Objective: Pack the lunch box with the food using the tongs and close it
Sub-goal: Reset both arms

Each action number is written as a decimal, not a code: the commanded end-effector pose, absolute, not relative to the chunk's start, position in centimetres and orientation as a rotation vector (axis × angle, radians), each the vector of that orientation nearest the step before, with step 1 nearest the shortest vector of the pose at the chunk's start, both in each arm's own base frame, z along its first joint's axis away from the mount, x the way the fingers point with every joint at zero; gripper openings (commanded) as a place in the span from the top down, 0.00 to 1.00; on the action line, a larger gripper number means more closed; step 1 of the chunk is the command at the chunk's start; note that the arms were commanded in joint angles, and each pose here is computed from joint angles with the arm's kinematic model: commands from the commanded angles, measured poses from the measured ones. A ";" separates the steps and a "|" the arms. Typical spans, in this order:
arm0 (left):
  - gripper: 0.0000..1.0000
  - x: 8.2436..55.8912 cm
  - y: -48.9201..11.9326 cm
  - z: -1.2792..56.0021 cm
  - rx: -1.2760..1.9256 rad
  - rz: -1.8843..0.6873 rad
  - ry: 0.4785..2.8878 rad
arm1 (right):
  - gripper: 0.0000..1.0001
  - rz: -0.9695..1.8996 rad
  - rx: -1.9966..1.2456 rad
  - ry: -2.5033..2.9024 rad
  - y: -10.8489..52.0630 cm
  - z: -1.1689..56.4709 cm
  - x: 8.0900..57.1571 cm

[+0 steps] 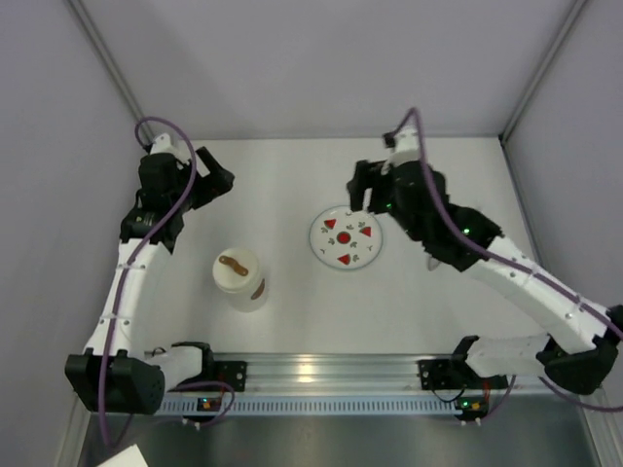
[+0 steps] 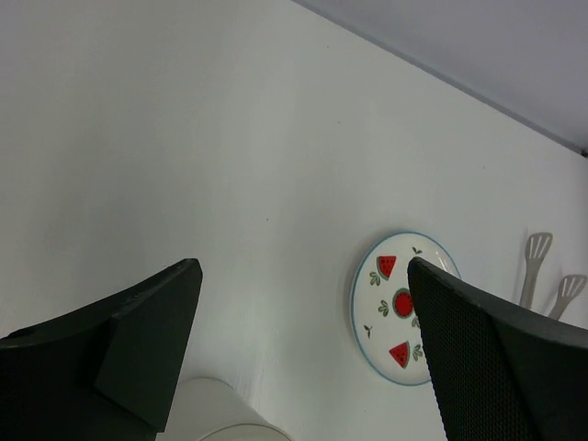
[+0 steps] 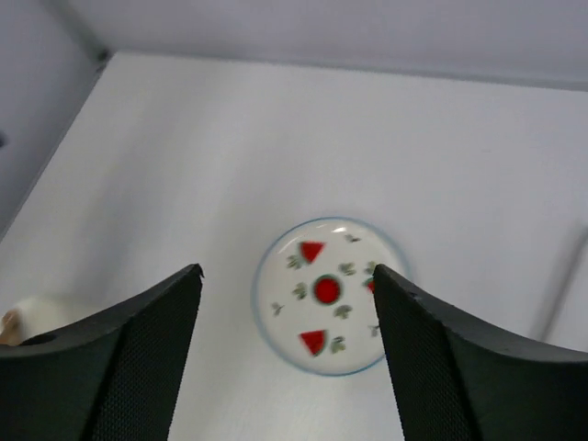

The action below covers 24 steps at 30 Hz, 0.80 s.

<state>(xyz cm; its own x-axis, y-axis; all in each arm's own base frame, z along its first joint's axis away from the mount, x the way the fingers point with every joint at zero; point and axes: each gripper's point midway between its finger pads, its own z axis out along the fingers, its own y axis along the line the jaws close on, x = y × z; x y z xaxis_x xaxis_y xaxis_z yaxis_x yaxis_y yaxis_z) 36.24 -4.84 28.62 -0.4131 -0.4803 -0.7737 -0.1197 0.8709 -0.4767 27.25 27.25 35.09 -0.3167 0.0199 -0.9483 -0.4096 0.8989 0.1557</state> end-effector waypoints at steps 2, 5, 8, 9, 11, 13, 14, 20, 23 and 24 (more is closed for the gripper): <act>0.01 37.1 -9.4 31.7 -0.229 -0.546 1.959 | 0.12 0.327 0.084 1.759 17.0 38.6 30.2; 0.01 37.5 -11.6 33.3 -0.123 -0.563 1.950 | 0.01 0.258 0.207 1.735 12.5 39.5 31.2; 0.01 37.3 -14.8 34.1 -0.005 -0.550 1.962 | 0.01 0.249 0.255 1.732 10.2 39.5 31.7; 0.01 37.3 -15.3 34.2 0.013 -0.545 1.964 | 0.01 0.250 0.256 1.736 9.8 39.5 31.9; 0.01 37.5 -15.8 33.9 0.032 -0.545 1.975 | 0.01 0.277 0.221 1.761 10.6 39.2 31.9; 0.01 37.5 -16.1 33.7 0.042 -0.562 1.972 | 0.01 0.289 0.201 1.774 10.9 39.1 31.9; 0.01 37.5 -16.3 33.6 0.048 -0.570 1.972 | 0.01 0.286 0.190 1.784 11.0 38.8 31.9; 0.01 36.9 -17.2 33.4 0.089 -0.580 1.979 | 0.01 0.286 0.173 1.781 11.0 39.1 31.7; 0.01 36.9 -17.3 33.2 0.093 -0.584 1.982 | 0.01 0.285 0.160 1.771 11.0 39.1 31.5; 0.01 36.9 -17.4 33.3 0.094 -0.585 1.981 | 0.01 0.275 0.166 1.769 10.8 39.1 31.5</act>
